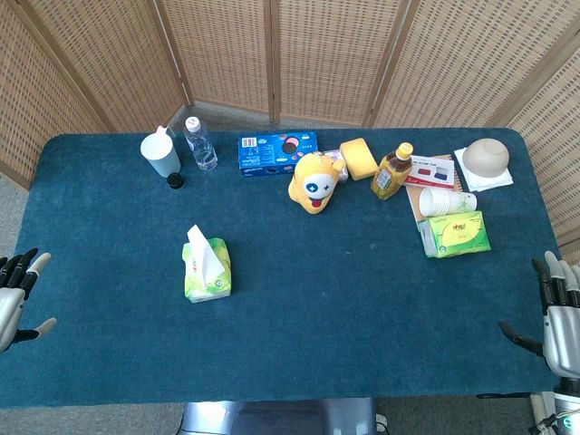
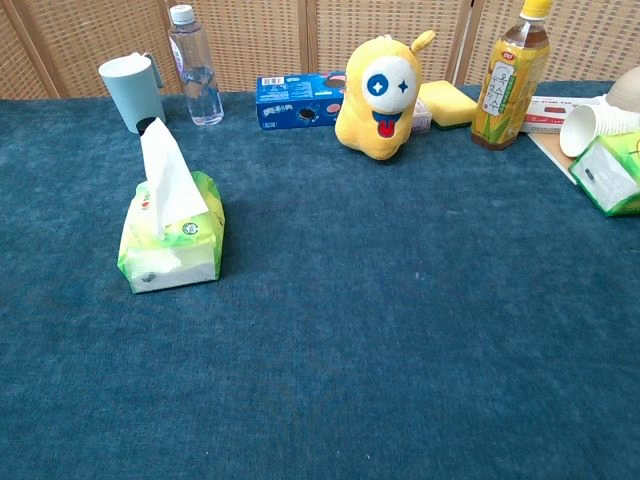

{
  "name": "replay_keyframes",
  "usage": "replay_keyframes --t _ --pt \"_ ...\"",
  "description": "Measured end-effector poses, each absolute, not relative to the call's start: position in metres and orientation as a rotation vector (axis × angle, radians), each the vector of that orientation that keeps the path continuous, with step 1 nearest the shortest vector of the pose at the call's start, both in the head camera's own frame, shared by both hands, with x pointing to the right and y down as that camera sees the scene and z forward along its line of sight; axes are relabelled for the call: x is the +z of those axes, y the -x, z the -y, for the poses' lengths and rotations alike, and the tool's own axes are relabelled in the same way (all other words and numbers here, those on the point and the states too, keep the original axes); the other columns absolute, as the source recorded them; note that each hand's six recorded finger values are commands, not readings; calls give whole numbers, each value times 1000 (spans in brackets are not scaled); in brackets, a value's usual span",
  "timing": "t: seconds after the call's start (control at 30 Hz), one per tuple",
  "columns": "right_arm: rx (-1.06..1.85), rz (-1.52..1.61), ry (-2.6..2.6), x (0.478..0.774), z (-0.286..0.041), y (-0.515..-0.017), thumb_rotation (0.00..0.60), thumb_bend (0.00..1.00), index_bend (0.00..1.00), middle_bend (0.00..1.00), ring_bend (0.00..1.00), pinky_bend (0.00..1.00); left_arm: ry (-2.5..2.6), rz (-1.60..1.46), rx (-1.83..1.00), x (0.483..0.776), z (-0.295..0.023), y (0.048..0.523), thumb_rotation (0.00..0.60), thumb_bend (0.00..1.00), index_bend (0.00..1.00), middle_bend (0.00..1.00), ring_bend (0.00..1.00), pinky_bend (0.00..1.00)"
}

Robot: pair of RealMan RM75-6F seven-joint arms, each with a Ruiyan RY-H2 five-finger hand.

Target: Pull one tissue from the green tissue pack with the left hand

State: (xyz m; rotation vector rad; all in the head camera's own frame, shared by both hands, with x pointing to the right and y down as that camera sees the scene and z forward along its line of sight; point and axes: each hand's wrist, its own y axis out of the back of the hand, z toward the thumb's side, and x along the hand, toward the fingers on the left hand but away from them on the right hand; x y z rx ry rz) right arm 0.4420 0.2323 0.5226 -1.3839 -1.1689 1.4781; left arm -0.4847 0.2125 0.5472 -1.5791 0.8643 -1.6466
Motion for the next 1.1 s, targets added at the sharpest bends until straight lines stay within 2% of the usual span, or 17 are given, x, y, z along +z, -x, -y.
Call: replay_keyframes --t 0.2,0.4,0.73,0.93,1.1 --pt "1491 1160 1399 525 -233 -442 535 0 0 0 0 0 1604 -853 -1632 550 -208 479 600 0 0 0 0 0" --pt "1513 1124 1426 533 -234 -439 536 0 0 0 0 0 1661 -825 -1560 564 -182 456 600 0 0 0 0 0" --pt "1520 1104 1449 537 -234 -437 543 0 0 0 0 0 1757 -642 -1457 611 -119 373 600 0 0 0 0 0" --pt "1516 1131 1466 535 -232 -441 545 0 0 0 0 0 1769 -563 -1450 634 -102 323 600 0 0 0 0 0" --pt "1519 1141 1475 534 -231 -444 545 0 0 0 0 0 1784 -544 -1428 641 -98 289 600 0 5 0 0 0"
